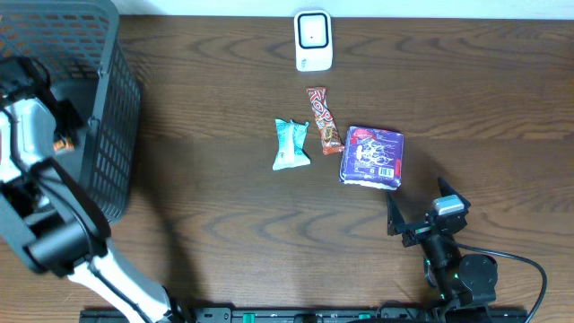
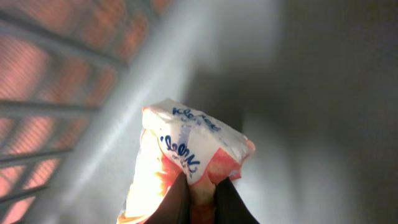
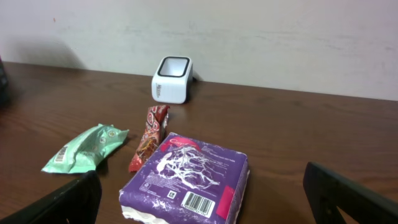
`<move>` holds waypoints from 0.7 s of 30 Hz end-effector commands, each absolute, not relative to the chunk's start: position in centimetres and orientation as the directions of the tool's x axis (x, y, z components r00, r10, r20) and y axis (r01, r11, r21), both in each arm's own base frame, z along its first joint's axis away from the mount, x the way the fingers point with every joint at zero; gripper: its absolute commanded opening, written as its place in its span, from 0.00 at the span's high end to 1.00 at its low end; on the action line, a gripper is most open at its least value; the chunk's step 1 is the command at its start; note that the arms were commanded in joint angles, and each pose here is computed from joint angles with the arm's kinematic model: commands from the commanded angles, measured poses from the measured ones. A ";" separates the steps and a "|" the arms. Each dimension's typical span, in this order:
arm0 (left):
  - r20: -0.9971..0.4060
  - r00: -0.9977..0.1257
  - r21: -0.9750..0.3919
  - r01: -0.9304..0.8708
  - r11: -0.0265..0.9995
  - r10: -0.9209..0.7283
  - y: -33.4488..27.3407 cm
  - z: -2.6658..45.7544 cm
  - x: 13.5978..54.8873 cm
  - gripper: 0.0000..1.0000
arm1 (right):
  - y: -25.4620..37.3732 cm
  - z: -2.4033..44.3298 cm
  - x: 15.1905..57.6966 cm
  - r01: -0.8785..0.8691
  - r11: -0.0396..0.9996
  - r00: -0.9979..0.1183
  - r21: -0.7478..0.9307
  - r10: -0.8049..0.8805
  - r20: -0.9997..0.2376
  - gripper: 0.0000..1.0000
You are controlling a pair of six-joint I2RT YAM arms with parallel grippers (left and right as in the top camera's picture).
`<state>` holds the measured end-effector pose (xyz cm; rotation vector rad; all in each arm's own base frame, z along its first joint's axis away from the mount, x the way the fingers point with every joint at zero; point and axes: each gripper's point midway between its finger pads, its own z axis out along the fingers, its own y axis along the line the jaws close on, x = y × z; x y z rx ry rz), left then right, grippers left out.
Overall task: Scan the item barcode
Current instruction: 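Grasp the orange Kleenex tissue pack in the basket with the left gripper, then carry the tissue pack with the left gripper over the table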
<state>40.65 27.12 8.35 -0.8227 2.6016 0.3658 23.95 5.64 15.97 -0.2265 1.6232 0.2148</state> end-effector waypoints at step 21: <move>-0.895 -0.201 -0.437 0.212 0.874 -0.399 0.5 47.4 40.5 0.93 | 5.6 15.9 23.9 -0.269 0.963 -0.063 0.009 -0.008 -0.998 0.01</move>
